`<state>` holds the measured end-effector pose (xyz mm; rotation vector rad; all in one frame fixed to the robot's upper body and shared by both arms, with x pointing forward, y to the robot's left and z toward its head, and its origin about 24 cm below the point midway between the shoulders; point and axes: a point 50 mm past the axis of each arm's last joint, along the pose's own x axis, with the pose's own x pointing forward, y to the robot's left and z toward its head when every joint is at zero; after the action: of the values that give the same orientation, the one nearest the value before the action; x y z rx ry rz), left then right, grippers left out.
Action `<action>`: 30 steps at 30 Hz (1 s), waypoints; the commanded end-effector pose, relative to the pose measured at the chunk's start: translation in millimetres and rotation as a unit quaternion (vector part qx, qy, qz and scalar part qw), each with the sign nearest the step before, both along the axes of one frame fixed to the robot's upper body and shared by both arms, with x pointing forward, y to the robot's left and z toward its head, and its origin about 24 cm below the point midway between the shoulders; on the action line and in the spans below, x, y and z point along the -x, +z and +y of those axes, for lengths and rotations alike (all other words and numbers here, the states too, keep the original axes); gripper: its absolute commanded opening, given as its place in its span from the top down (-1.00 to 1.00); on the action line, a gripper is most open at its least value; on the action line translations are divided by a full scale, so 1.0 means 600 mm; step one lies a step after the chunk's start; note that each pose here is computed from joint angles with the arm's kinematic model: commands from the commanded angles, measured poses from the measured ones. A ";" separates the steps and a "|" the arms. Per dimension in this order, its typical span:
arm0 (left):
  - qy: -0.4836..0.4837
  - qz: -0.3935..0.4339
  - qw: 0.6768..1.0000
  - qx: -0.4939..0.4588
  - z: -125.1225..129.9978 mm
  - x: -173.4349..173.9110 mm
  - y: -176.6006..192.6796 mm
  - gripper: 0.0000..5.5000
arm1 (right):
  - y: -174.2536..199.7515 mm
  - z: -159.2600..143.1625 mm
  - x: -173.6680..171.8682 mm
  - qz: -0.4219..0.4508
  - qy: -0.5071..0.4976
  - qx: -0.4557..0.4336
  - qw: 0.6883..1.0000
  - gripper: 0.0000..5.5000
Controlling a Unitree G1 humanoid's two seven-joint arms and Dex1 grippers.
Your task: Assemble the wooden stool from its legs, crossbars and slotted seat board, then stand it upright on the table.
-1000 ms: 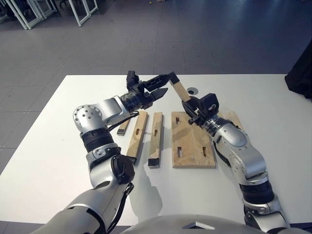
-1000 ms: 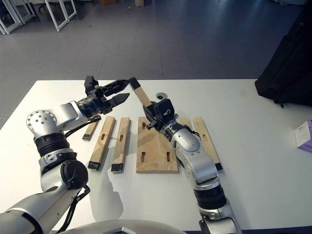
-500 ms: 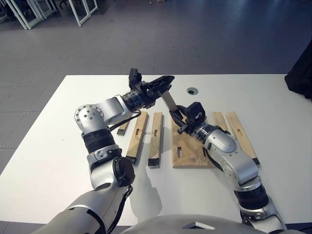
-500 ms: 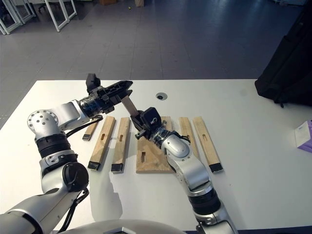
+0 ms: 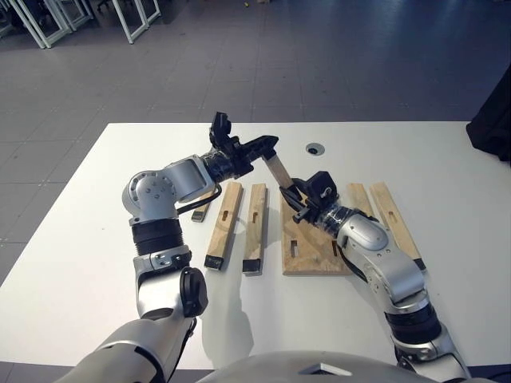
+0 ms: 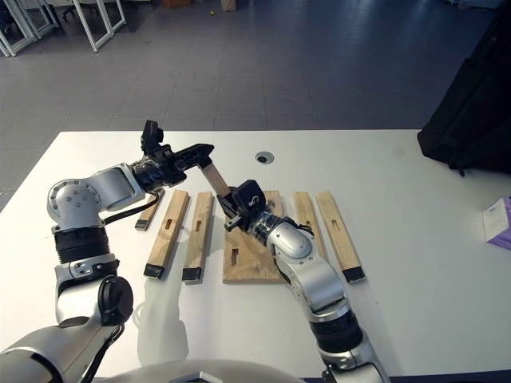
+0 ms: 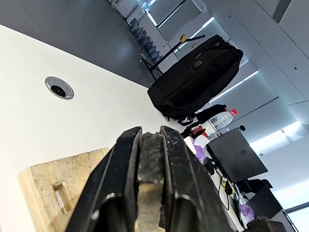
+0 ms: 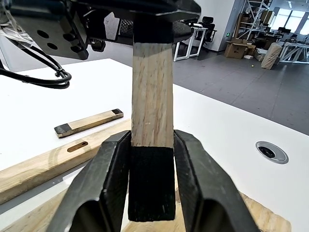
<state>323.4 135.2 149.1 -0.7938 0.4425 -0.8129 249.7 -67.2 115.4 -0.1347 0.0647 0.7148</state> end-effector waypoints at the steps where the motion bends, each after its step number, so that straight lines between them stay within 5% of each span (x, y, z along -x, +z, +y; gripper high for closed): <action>1: -0.026 0.012 1.000 0.008 -0.020 0.011 -0.011 0.83 | 0.011 0.002 -0.001 -0.009 0.001 -0.007 1.000 0.54; 7: 0.012 0.006 1.000 0.011 0.007 0.005 0.002 0.84 | 0.012 0.001 0.007 -0.009 0.011 -0.006 1.000 0.05; 12: 0.123 -0.062 0.987 -0.082 0.116 0.021 0.045 0.84 | 0.003 -0.028 0.015 0.006 -0.040 -0.011 0.999 -0.30; 15: 0.194 -0.089 0.969 -0.128 0.150 0.031 0.065 0.84 | -0.005 -0.043 0.029 0.009 -0.097 -0.013 0.995 -0.32; 18: 0.235 -0.109 0.954 -0.149 0.132 0.048 0.066 0.84 | -0.014 -0.049 0.039 0.014 -0.141 -0.017 0.990 -0.32; 25: 0.347 -0.115 0.863 -0.350 0.115 0.106 -0.024 0.84 | -0.023 -0.056 0.048 0.028 -0.180 -0.016 0.983 -0.32; 30: 0.347 -0.151 0.860 -0.344 0.093 0.113 -0.028 0.84 | -0.026 -0.055 0.045 0.030 -0.180 -0.011 0.983 -0.32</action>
<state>255.7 191.5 130.1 -0.1156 0.1417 -0.0576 221.7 -100.6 100.0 -0.0787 0.1262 0.3620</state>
